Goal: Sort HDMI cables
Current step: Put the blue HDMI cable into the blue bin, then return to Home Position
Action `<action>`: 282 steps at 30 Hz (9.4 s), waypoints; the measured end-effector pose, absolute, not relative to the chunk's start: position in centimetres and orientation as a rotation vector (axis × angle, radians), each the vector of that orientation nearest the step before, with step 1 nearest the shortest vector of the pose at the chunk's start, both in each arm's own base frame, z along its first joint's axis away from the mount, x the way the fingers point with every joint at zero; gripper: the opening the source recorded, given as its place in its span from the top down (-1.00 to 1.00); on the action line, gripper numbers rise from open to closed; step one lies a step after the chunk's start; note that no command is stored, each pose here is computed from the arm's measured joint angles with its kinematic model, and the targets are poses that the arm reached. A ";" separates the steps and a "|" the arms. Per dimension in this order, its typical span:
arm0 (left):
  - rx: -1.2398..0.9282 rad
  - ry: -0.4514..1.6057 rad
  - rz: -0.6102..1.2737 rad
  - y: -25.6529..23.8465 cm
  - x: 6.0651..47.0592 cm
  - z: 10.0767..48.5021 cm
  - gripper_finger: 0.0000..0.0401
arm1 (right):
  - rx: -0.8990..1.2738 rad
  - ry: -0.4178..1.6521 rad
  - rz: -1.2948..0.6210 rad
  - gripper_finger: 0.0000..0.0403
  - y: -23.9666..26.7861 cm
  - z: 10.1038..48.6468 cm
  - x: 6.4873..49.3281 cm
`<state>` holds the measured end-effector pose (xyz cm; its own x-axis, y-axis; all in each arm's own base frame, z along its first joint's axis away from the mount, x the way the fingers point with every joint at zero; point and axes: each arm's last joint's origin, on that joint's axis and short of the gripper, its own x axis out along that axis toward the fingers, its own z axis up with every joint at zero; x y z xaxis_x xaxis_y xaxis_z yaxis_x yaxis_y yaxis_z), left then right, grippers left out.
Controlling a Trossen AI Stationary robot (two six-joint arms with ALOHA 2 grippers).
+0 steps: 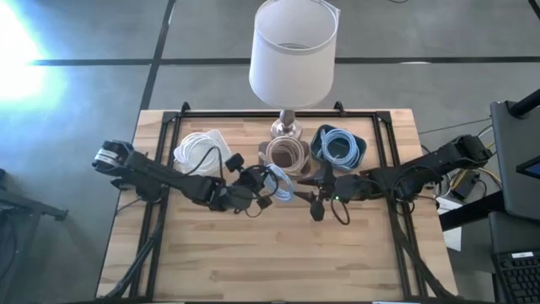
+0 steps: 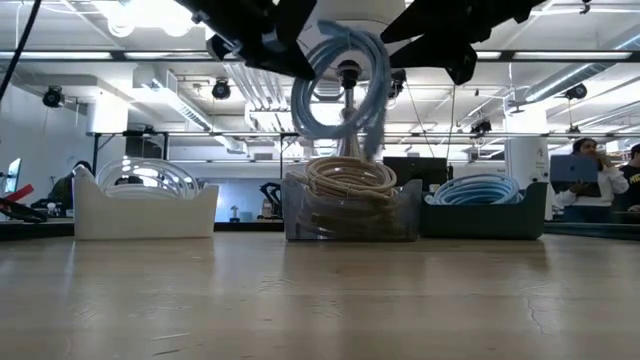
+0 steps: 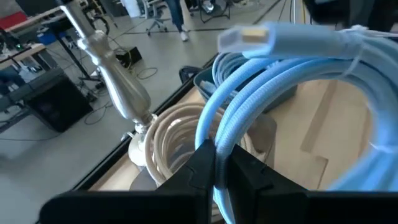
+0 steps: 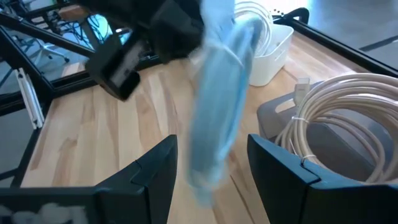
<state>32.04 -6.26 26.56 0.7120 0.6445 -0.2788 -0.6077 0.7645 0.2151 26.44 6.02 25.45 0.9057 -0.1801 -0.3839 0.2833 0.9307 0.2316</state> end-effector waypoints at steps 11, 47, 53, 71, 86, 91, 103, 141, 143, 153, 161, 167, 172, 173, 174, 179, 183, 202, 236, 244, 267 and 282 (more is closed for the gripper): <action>0.118 0.334 0.704 -5.6 32.5 27.1 0.84 | 0.267 0.355 -0.310 0.05 5.8 25.4 26.4; 0.181 0.307 0.572 -5.6 33.1 27.7 0.65 | 0.267 0.384 -0.480 0.78 5.2 24.6 25.8; 0.185 0.321 0.572 -5.6 33.0 27.6 0.64 | 0.243 0.367 -0.540 0.81 4.7 25.8 24.4; 0.186 0.339 0.579 -5.4 33.0 27.4 0.66 | 0.333 0.452 -1.041 0.81 0.8 23.7 15.2; 0.163 0.323 0.601 -4.7 33.2 27.6 0.69 | 0.283 0.469 -0.984 0.81 -1.5 24.1 15.5; 0.160 0.325 0.612 -4.3 33.2 27.6 0.69 | 0.360 0.525 -0.924 0.81 -2.7 24.2 14.9; 0.158 0.326 0.623 -3.9 33.2 27.6 0.70 | 0.353 0.570 -0.733 0.80 -5.2 22.0 15.6; 0.176 0.365 0.623 -3.7 33.1 27.2 0.70 | 0.379 0.678 -0.948 0.24 -7.2 19.9 13.6; 0.174 0.364 0.624 -3.7 33.1 27.2 0.70 | 0.397 0.710 -0.962 0.22 -7.1 19.6 13.4; 0.163 0.363 0.626 -3.7 33.1 27.2 0.70 | 0.506 0.823 -1.046 0.19 -6.6 18.7 12.1; 0.180 0.395 0.626 -3.7 33.0 26.9 0.70 | 0.491 0.779 -1.021 0.12 -6.8 20.2 12.6; 0.193 0.419 0.625 -3.7 32.8 26.7 0.70 | 0.459 0.742 -0.969 0.07 -6.7 22.0 13.2; 0.207 0.445 0.624 -3.5 31.9 27.3 0.70 | 0.448 0.734 -0.911 0.03 -6.2 22.7 13.6; 0.209 0.448 0.624 -3.5 31.6 27.6 0.70 | 0.444 0.731 -0.901 0.03 -6.1 22.8 13.7; 0.208 0.452 0.625 -3.4 31.3 27.9 0.70 | 0.440 0.732 -0.894 0.02 -6.0 22.8 13.8; 0.183 0.470 0.634 -3.0 29.3 29.3 0.70 | 0.422 0.796 -0.908 0.02 -5.8 22.2 13.3; 0.179 0.514 0.642 -2.7 27.5 30.1 0.70 | 0.426 0.884 -1.011 0.02 -5.6 21.2 12.3; 0.121 0.653 0.744 -1.6 21.7 30.8 0.70 | 0.560 0.908 -0.911 0.03 -4.1 21.3 12.5; 0.086 0.129 0.084 -1.6 12.6 25.6 0.70 | 0.126 0.542 0.036 0.03 1.2 28.4 15.1; 0.106 0.042 0.088 -1.1 10.3 25.1 0.70 | 0.085 0.291 0.146 0.03 1.3 25.9 12.9; 0.212 -0.121 0.087 -0.9 8.5 21.0 0.70 | 0.124 0.026 0.196 0.03 1.0 20.0 8.5; 0.214 -0.187 0.100 -1.0 9.4 18.5 0.70 | 0.127 0.033 0.187 0.03 1.1 18.1 9.1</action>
<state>9.39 -1.00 18.53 0.9776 0.0788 0.1953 -0.1186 0.9723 0.2015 9.13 1.06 18.11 0.9820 0.1879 -0.0208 -0.1837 0.9744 0.1294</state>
